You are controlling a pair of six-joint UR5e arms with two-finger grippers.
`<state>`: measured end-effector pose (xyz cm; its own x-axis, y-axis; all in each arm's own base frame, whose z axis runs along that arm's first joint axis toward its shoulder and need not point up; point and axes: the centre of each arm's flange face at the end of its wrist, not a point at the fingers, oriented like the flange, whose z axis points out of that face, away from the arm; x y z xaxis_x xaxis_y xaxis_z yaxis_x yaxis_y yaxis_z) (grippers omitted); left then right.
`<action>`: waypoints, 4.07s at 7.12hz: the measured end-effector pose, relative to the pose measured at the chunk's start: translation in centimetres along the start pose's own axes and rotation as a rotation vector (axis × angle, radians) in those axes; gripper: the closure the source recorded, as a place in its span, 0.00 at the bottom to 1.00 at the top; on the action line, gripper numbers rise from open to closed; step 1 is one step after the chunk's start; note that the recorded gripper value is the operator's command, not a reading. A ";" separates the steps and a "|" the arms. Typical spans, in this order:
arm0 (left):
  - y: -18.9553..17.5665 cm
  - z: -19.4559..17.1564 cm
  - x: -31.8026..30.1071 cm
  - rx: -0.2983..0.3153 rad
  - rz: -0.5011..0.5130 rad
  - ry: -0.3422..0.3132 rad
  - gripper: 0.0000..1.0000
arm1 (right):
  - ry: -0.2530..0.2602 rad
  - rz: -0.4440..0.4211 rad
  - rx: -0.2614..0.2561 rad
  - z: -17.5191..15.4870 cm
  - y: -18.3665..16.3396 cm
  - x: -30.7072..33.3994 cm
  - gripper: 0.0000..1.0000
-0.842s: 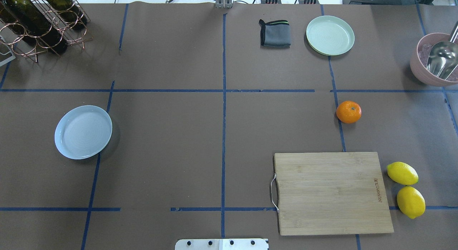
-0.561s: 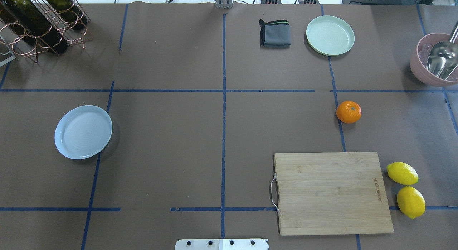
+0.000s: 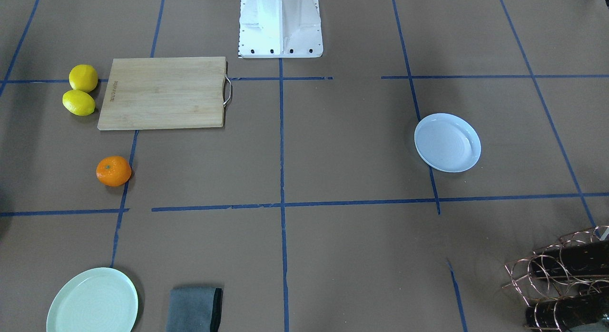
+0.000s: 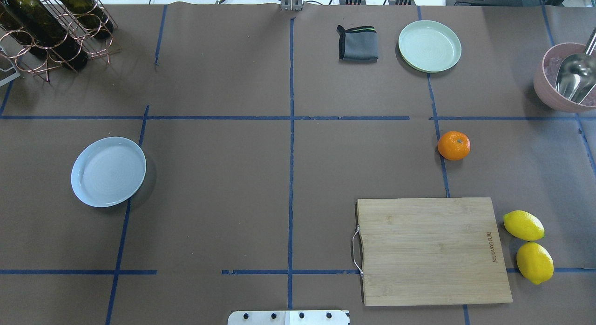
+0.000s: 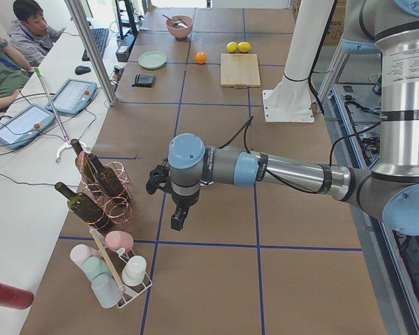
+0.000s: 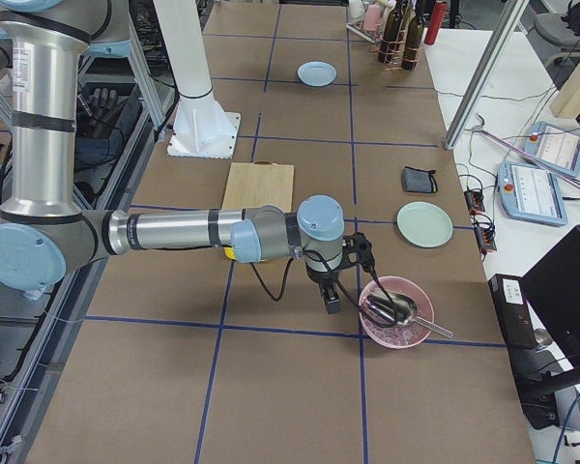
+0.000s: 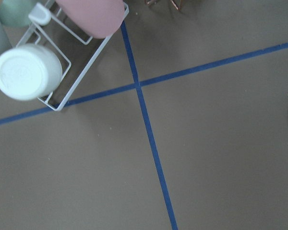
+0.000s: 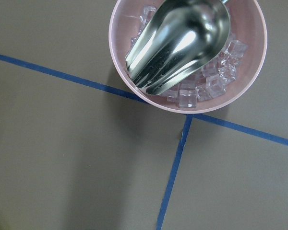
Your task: Pick orange to plate
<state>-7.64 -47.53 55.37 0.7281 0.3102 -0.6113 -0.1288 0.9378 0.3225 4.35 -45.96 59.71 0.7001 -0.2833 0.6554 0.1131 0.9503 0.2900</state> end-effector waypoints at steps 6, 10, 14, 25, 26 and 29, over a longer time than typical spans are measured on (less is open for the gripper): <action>-4.0 0.0 7.1 0.270 0.211 0.044 0.00 | -0.019 -0.042 0.042 0.0 0.4 -0.3 0.00; -1.0 11.8 16.8 0.215 -0.178 0.142 0.28 | -0.021 -0.028 0.030 0.4 1.3 0.0 0.00; 2.5 22.2 23.4 0.231 -0.395 0.159 0.33 | -0.022 -0.026 0.028 0.5 1.4 0.1 0.00; 2.6 24.3 27.6 0.216 -0.349 0.179 1.00 | -0.021 -0.022 0.023 0.8 1.5 0.3 0.00; 1.5 23.1 29.2 0.232 -0.333 0.214 1.00 | -0.021 -0.022 0.023 0.8 1.5 0.3 0.00; -8.3 19.6 39.7 0.271 -0.320 0.306 1.00 | -0.022 -0.021 0.023 0.8 1.5 0.3 0.00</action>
<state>35.57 -46.06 42.62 0.4672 0.0843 -0.8801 0.2767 0.9315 0.2361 4.18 -44.73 60.87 0.6821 -0.3062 0.6641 0.1110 0.9410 0.3198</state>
